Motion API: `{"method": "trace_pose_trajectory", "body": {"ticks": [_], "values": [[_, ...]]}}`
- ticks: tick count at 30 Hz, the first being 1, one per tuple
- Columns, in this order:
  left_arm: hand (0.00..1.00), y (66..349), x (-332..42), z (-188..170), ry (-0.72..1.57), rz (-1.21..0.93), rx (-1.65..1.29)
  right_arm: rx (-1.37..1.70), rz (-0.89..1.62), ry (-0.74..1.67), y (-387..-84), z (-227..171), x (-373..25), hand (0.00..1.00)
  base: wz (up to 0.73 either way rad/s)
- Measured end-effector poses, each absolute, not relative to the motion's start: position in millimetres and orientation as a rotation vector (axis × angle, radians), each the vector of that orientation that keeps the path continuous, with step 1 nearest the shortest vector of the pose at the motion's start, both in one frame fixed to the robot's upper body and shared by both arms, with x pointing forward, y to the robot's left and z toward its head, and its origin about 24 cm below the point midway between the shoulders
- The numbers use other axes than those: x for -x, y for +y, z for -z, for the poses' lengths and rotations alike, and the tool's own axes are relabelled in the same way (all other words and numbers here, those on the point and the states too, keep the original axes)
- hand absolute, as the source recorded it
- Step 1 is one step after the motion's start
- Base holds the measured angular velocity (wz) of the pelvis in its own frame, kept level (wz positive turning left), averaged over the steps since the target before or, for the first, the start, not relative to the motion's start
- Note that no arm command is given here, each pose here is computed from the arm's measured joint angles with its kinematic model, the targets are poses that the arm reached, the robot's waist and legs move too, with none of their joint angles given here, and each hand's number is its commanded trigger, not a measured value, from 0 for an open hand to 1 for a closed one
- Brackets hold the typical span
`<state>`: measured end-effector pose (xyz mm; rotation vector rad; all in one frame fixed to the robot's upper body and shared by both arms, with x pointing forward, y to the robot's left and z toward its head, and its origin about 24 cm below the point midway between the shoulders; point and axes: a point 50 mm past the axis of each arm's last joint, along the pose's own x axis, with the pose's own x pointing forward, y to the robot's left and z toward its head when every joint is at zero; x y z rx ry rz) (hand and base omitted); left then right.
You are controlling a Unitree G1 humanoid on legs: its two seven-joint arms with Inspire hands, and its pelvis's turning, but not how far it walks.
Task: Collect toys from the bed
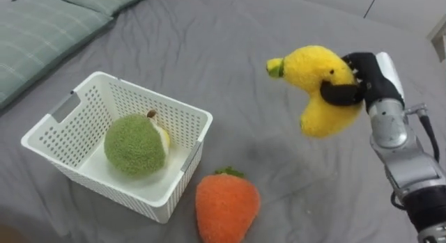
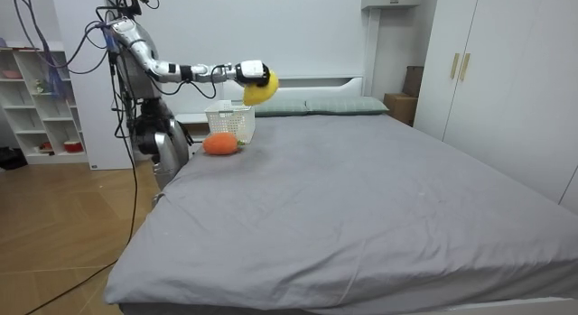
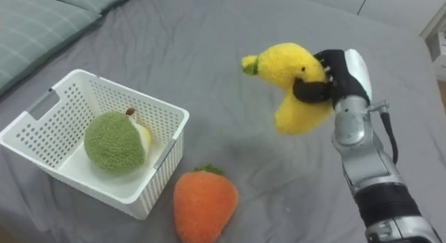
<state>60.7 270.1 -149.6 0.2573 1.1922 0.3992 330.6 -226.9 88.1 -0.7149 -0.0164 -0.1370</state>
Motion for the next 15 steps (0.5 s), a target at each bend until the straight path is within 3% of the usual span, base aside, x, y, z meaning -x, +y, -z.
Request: {"method": "trace_pose_trajectory", "body": {"ticks": [7, 15], "values": [[0.0, 267, -62, 150, 1.191, -0.357, -0.27, 0.679, 0.036, -0.166, -201, -120, -329, 1.0, 0.02], [0.0, 256, -73, 149, 1.164, -0.293, -0.289, 0.631, -0.069, -0.186, -172, -119, -328, 1.0, 0.0]]}}
